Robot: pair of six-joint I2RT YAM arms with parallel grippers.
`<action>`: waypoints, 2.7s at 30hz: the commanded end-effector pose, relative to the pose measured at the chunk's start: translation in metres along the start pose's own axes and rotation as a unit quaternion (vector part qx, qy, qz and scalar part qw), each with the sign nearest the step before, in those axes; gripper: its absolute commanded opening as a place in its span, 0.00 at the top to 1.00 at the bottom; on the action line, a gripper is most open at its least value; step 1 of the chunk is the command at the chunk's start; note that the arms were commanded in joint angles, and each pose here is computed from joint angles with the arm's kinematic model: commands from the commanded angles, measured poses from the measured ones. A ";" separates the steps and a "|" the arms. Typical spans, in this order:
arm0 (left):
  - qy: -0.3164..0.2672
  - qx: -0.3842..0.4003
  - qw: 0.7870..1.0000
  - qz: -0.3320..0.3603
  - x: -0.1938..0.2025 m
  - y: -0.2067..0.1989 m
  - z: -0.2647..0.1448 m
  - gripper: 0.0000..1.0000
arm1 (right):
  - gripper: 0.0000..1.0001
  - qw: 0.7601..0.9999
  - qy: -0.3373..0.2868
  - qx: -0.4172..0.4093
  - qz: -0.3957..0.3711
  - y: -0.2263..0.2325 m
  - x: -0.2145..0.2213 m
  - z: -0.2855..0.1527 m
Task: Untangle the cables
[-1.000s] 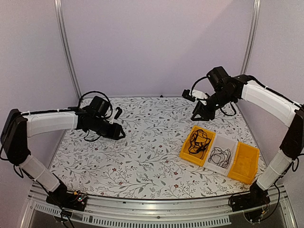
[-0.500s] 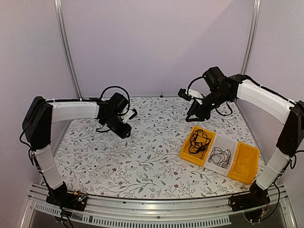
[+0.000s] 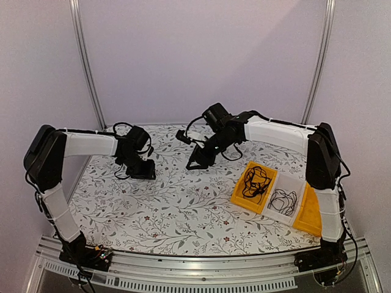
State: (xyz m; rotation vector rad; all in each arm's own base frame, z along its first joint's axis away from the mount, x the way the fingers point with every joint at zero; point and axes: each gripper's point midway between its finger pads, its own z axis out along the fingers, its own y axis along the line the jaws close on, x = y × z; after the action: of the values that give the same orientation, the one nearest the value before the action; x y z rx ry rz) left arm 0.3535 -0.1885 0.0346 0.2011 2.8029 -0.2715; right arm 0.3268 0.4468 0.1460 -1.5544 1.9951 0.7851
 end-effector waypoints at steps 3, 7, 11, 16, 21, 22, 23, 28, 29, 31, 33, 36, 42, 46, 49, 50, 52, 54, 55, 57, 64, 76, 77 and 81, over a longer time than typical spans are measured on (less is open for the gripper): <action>-0.066 0.049 0.994 -0.073 -0.024 -0.013 -0.046 0.55 | 0.49 0.999 -0.019 -0.022 0.021 0.013 -0.025 0.080; -0.108 0.066 0.990 -0.070 -0.033 -0.017 -0.078 0.55 | 0.46 0.999 -0.007 -0.017 0.032 0.010 -0.013 0.117; -0.142 0.060 0.985 -0.075 -0.035 -0.013 -0.104 0.55 | 0.44 0.999 -0.002 -0.011 0.041 0.002 -0.004 0.138; -0.158 0.059 0.983 -0.076 -0.029 -0.009 -0.120 0.54 | 0.61 0.999 -0.004 -0.004 0.044 -0.006 0.005 0.155; -0.157 0.066 0.985 -0.042 -0.016 -0.009 -0.116 0.53 | 1.00 0.999 -0.015 0.017 0.029 -0.012 -0.011 0.136; -0.159 0.083 0.983 -0.025 -0.012 -0.014 -0.115 0.52 | 1.00 0.999 -0.020 0.018 0.021 -0.011 -0.017 0.128; -0.171 0.109 0.979 -0.001 -0.011 -0.023 -0.116 0.50 | 1.00 0.999 -0.035 0.019 0.011 -0.007 -0.032 0.109; -0.280 0.218 0.927 0.123 0.005 -0.075 -0.134 0.43 | 1.00 0.995 -0.087 -0.010 -0.055 0.027 -0.079 0.036; -0.300 0.222 0.919 0.130 0.005 -0.077 -0.134 0.42 | 1.00 0.993 -0.091 -0.015 -0.069 0.032 -0.083 0.028; -0.327 0.226 0.908 0.137 0.002 -0.078 -0.128 0.42 | 1.00 0.992 -0.097 -0.024 -0.077 0.041 -0.092 0.012; -0.336 0.214 0.907 0.139 -0.005 -0.076 -0.115 0.42 | 1.00 0.992 -0.093 -0.033 -0.076 0.046 -0.094 0.006; -0.348 0.220 0.900 0.147 -0.017 -0.084 -0.097 0.42 | 1.00 0.993 -0.086 -0.039 -0.078 0.053 -0.091 -0.001; -0.310 0.240 0.909 0.141 -0.020 -0.096 -0.052 0.66 | 1.00 0.988 -0.104 -0.041 -0.106 0.070 -0.109 -0.043; -0.289 0.228 0.920 0.132 -0.011 -0.089 -0.031 0.74 | 1.00 0.978 -0.150 -0.031 -0.142 0.088 -0.142 -0.095; -0.271 0.224 0.927 0.131 -0.003 -0.085 -0.019 0.81 | 1.00 0.963 -0.202 -0.010 -0.177 0.105 -0.174 -0.152; -0.267 0.223 0.929 0.130 0.000 -0.084 -0.016 0.81 | 1.00 0.957 -0.221 0.002 -0.188 0.112 -0.184 -0.174; -0.258 0.223 0.932 0.125 0.004 -0.083 -0.011 0.84 | 1.00 0.945 -0.254 0.031 -0.204 0.118 -0.199 -0.207; -0.250 0.223 0.935 0.120 0.008 -0.081 -0.006 0.87 | 1.00 0.926 -0.296 0.068 -0.223 0.126 -0.215 -0.249; -0.245 0.222 0.936 0.118 0.011 -0.080 -0.003 0.88 | 1.00 0.916 -0.316 0.091 -0.230 0.129 -0.222 -0.270; -0.242 0.221 0.938 0.114 0.012 -0.079 -0.001 0.90 | 1.00 0.896 -0.350 0.138 -0.237 0.131 -0.232 -0.307; -0.223 0.210 0.946 0.109 0.022 -0.072 0.007 0.95 | 1.00 0.816 -0.441 0.286 -0.243 0.132 -0.252 -0.424; -0.205 0.180 0.956 0.108 0.032 -0.060 0.000 0.91 | 1.00 0.766 -0.416 0.418 -0.255 0.107 -0.224 -0.487; -0.208 0.176 0.956 0.106 0.029 -0.060 -0.005 0.88 | 1.00 0.769 -0.409 0.423 -0.251 0.104 -0.216 -0.489; -0.215 0.161 0.959 0.093 0.016 -0.059 -0.028 0.71 | 1.00 0.792 -0.360 0.436 -0.229 0.077 -0.182 -0.472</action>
State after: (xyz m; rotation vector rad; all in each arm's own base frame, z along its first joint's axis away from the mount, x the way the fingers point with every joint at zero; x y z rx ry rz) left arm 0.3142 -0.2400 0.0355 0.4496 2.2951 -0.6796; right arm 0.2705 0.2822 0.6374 -0.8996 0.9864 0.1992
